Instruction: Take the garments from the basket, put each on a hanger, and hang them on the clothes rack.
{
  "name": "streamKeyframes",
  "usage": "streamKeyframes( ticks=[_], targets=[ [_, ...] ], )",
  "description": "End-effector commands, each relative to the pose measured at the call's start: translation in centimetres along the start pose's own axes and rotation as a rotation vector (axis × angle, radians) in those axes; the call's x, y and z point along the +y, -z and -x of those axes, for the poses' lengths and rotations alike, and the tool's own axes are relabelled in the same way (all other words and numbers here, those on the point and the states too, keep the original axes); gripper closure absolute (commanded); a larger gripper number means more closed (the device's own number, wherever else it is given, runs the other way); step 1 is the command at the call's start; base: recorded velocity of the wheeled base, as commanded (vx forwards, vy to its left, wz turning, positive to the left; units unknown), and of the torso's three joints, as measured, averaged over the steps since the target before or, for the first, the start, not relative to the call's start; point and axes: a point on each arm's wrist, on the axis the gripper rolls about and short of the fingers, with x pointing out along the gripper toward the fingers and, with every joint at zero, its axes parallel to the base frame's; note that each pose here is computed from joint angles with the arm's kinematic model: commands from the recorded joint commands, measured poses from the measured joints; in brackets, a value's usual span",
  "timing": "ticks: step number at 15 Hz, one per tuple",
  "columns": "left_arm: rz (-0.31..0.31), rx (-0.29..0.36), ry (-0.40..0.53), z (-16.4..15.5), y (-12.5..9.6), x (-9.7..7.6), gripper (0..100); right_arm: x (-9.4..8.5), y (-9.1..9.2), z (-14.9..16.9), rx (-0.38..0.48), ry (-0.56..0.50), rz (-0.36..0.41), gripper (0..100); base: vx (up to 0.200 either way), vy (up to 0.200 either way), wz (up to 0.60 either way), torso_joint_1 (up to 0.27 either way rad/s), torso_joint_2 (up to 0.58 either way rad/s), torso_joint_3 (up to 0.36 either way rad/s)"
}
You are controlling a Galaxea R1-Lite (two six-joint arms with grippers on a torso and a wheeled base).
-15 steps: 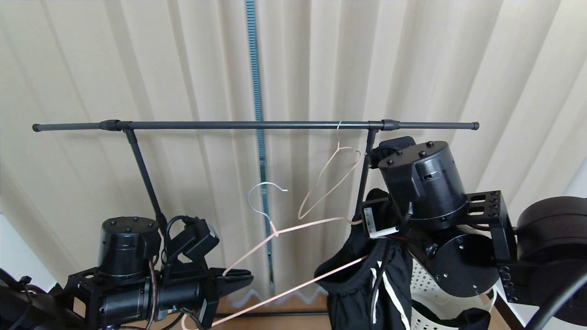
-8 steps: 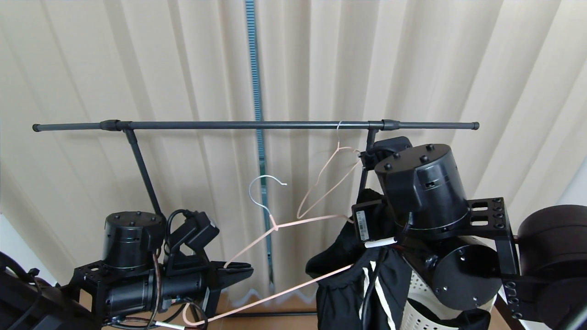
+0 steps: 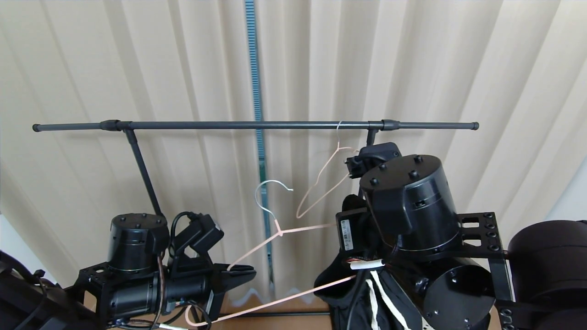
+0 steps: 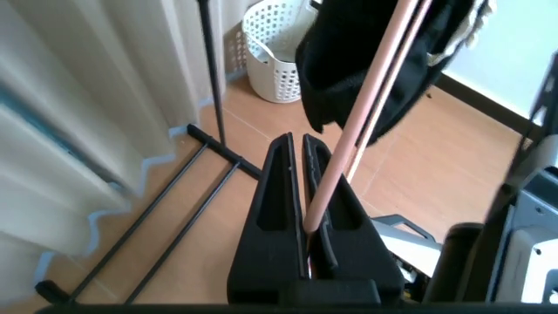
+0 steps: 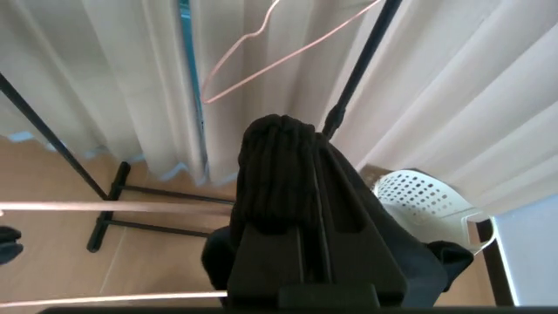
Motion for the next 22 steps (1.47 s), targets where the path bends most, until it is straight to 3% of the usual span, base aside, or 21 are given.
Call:
streamKeyframes(
  ticks=[1, 5, 9, 16, 22],
  targets=[
    [0.008, -0.002, -0.026, 0.0, 0.0, 0.5, 100, -0.3, -0.3, 0.0, -0.006, 0.005, -0.009, 100, 0.0, 0.0, 0.0, 0.0, 0.0, 0.0],
    [0.01, -0.031, -0.099, 0.8, -0.4, 1.9, 100, -2.5, -1.8, -1.3, -0.024, 0.079, -0.067, 100, 0.0, 0.0, 0.0, 0.0, 0.0, 0.0],
    [0.021, -0.041, -0.228, 0.3, -1.0, 2.6, 100, -2.3, -2.1, -1.6, -0.045, 0.078, -0.092, 100, 0.0, 0.0, 0.0, 0.0, 0.0, 0.0],
    [0.092, -0.077, -0.238, -0.1, -1.9, 2.5, 100, -1.5, -1.0, -2.2, -0.027, 0.072, -0.067, 100, 0.0, 0.0, 0.0, 0.0, 0.0, 0.0],
    [0.084, -0.051, -0.221, -0.7, -1.6, 1.2, 100, 0.2, -0.5, -0.8, -0.029, 0.007, -0.05, 100, 0.0, 0.0, 0.0, 0.0, 0.0, 0.0]
  ],
)
